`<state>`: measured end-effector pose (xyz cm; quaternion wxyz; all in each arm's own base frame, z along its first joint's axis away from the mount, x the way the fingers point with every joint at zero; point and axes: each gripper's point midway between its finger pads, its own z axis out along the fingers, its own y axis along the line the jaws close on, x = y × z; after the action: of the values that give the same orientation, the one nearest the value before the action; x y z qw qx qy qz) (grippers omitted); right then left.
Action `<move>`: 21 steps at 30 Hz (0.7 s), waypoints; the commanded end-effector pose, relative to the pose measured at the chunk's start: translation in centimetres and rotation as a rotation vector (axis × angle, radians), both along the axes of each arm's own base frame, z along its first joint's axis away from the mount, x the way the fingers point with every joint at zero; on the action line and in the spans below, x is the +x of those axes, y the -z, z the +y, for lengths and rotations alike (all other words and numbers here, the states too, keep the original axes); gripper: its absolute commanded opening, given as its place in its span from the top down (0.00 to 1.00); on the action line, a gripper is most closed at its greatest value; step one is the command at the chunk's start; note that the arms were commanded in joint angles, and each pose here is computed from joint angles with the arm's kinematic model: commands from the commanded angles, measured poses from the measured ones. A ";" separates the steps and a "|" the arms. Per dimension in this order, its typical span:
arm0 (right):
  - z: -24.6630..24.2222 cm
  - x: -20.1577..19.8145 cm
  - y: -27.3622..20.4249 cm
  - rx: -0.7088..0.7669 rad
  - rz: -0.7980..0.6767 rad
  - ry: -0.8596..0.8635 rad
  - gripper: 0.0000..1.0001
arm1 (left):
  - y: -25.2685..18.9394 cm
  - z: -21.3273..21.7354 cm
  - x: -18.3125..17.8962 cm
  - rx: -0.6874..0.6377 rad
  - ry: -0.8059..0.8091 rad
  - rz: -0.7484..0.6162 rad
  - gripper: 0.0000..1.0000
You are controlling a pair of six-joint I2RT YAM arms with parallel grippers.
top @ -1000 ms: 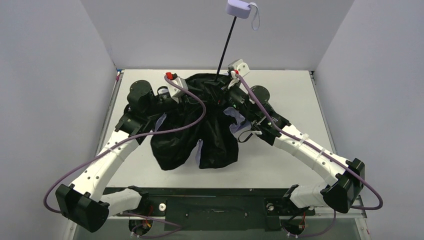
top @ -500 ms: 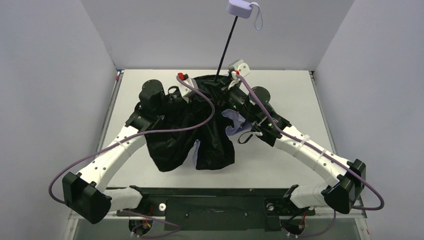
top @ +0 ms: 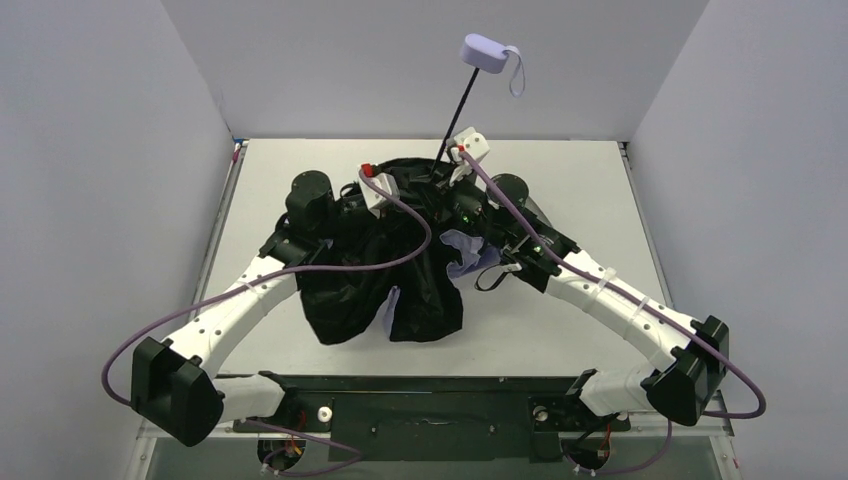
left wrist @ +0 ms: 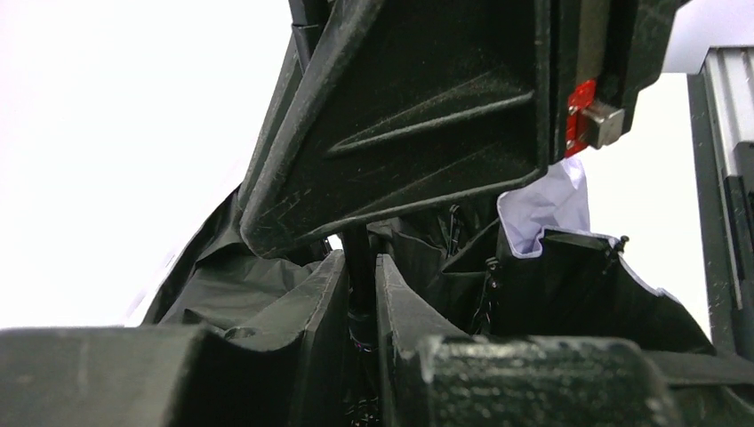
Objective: Open the umbrella
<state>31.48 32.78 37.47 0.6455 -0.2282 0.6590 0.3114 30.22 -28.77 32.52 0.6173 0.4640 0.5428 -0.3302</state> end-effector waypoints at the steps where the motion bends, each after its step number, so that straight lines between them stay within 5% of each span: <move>1: -3.0 -2.1 -15.0 0.331 -0.264 0.004 1.00 | 8.1 2.5 1.7 0.186 -0.070 0.132 0.88; 21: -4.0 -2.1 -17.0 0.384 -0.281 -0.001 1.00 | 19.5 6.3 2.5 0.467 -0.074 0.264 0.84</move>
<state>33.12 32.28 33.82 0.6047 -0.2210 0.7074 0.2917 31.87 -29.18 28.12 0.6005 0.5421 0.5105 -0.2914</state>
